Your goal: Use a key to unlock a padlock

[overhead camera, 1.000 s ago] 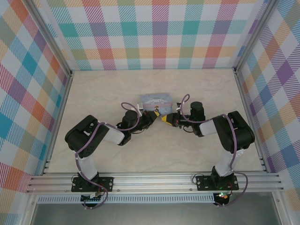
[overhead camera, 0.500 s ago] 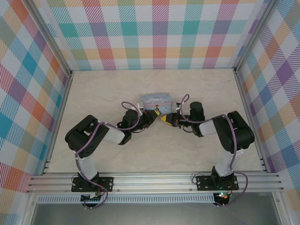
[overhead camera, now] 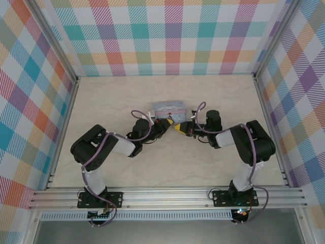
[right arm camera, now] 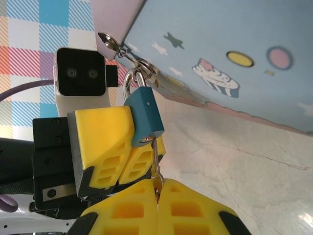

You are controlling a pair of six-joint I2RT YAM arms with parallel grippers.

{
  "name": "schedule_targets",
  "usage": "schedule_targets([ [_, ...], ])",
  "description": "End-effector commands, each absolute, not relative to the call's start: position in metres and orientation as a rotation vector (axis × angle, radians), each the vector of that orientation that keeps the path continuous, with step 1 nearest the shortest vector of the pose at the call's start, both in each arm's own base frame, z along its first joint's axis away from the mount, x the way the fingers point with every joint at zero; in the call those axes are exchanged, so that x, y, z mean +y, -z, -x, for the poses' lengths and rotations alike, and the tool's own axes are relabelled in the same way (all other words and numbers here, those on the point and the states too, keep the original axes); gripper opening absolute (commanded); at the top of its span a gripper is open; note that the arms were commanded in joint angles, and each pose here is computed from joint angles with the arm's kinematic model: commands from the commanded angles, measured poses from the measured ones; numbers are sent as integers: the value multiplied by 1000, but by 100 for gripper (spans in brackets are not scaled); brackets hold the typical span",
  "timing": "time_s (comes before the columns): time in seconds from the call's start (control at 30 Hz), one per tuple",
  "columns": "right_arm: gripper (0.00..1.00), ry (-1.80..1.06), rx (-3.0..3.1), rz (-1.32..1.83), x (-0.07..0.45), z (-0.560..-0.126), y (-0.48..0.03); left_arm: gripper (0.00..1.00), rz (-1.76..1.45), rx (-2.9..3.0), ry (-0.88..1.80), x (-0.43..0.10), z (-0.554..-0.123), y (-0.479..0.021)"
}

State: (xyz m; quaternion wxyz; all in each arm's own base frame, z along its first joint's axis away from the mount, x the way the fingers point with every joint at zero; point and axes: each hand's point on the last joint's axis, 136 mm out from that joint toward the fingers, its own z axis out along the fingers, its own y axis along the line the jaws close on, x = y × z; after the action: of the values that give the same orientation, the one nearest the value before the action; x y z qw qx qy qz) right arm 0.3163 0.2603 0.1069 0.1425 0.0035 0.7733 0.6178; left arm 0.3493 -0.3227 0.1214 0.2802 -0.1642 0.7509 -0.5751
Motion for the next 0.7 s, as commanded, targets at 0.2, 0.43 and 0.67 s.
schedule_targets([
  [0.2,2,-1770,2178,45,257,-318,-121,0,389,1968,1608,-336,-345,-135],
  [0.43,2,-1780,2186,56,260,-317,-121,0,383,1968,1613,-338,-345,-136],
  [0.67,2,-1781,2170,41,261,-323,-123,0,381,1961,1627,-339,-345,-139],
])
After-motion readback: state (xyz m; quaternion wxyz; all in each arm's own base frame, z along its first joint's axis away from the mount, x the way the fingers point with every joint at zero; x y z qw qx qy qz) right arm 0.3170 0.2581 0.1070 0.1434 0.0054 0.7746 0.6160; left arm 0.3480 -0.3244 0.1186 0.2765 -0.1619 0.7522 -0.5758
